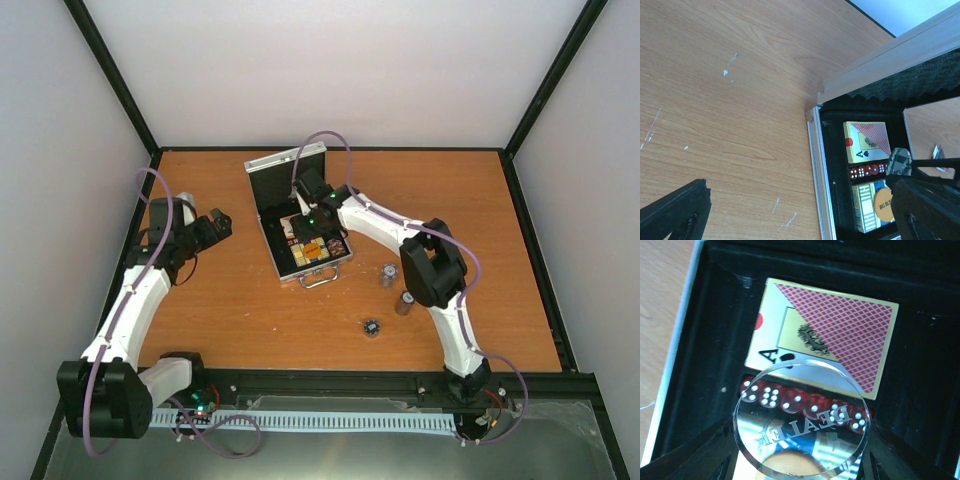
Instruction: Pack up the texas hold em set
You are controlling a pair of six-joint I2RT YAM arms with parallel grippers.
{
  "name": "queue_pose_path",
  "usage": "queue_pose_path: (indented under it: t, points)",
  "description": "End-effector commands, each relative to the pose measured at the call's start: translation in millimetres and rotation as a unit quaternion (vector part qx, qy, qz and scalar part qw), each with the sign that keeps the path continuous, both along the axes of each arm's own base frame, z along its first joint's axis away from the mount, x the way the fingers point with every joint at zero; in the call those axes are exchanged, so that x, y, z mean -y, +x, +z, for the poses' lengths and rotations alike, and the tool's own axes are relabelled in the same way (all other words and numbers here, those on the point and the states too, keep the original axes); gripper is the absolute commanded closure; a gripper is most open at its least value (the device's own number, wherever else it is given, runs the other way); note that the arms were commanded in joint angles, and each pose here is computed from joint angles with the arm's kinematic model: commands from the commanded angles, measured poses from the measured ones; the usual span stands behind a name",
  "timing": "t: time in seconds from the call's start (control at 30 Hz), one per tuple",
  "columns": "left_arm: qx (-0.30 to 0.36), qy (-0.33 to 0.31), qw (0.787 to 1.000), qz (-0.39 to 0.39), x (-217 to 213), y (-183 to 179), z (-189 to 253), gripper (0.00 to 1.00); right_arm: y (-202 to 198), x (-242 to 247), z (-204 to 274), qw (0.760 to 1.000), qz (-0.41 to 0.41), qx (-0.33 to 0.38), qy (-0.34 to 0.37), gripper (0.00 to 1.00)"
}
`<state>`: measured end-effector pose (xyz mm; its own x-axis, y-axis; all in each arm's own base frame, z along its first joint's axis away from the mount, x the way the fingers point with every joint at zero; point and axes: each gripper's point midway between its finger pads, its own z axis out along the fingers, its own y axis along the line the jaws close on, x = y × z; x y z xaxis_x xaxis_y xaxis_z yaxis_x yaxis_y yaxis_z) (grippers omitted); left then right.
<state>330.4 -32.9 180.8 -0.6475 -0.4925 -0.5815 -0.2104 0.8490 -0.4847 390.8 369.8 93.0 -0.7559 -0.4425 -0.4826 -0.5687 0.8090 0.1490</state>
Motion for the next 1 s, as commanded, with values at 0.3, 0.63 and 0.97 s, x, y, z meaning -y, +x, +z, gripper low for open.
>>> queue_pose_path:
  t: [0.3, 0.63, 0.97]
  points:
    - [0.017, 0.001, 1.0, 0.014, -4, -7, 15, 0.0, 39, -15, -9, 0.998, -0.013, 0.045, -0.03, 0.46]
    - [0.016, 0.007, 1.0, 0.017, -7, -7, 15, 0.0, 40, -16, -3, 0.998, -0.004, 0.051, -0.038, 0.23]
    - [0.024, 0.02, 0.999, 0.036, -14, -1, 20, 0.0, -6, 16, 70, 0.996, 0.025, 0.089, 0.01, 0.16]
